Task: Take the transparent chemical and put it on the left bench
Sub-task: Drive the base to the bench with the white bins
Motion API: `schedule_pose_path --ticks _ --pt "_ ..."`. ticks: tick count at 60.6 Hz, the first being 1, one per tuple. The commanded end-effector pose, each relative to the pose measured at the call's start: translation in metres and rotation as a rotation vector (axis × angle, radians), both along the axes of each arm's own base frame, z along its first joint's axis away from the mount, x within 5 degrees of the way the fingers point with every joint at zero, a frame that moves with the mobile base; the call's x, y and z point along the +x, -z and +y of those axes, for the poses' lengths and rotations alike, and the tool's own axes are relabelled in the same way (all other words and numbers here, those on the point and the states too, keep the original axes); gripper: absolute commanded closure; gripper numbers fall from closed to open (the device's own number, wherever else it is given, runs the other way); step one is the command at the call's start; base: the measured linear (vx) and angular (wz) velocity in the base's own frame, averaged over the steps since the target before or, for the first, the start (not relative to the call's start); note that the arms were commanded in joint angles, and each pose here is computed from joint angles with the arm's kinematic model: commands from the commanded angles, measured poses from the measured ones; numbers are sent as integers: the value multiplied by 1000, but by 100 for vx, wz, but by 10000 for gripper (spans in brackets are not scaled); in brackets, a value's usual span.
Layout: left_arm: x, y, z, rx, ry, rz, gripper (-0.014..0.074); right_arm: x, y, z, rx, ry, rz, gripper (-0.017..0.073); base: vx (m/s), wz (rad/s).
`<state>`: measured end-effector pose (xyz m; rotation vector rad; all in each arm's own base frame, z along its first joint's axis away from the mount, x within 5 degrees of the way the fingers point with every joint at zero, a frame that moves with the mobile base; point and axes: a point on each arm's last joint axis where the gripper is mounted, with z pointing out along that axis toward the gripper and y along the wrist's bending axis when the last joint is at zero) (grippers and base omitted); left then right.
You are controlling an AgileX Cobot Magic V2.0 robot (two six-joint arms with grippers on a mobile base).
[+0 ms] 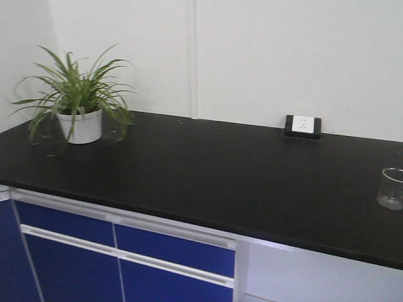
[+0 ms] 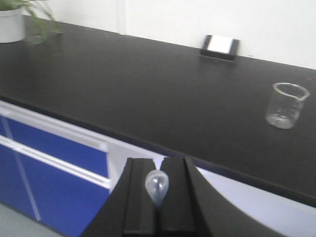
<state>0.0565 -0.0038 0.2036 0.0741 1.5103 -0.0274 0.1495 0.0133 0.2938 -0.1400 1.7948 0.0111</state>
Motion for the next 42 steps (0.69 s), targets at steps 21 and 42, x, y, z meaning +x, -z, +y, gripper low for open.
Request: schedule_pose_path --ticks 21,42 --pt "-1 -3 0 -14 1 -81 597 1 -17 0 -1 -6 -109 564 -34 65" --pt "-1 -3 0 -14 1 -81 597 1 -17 0 -1 -6 -109 564 -25 89"
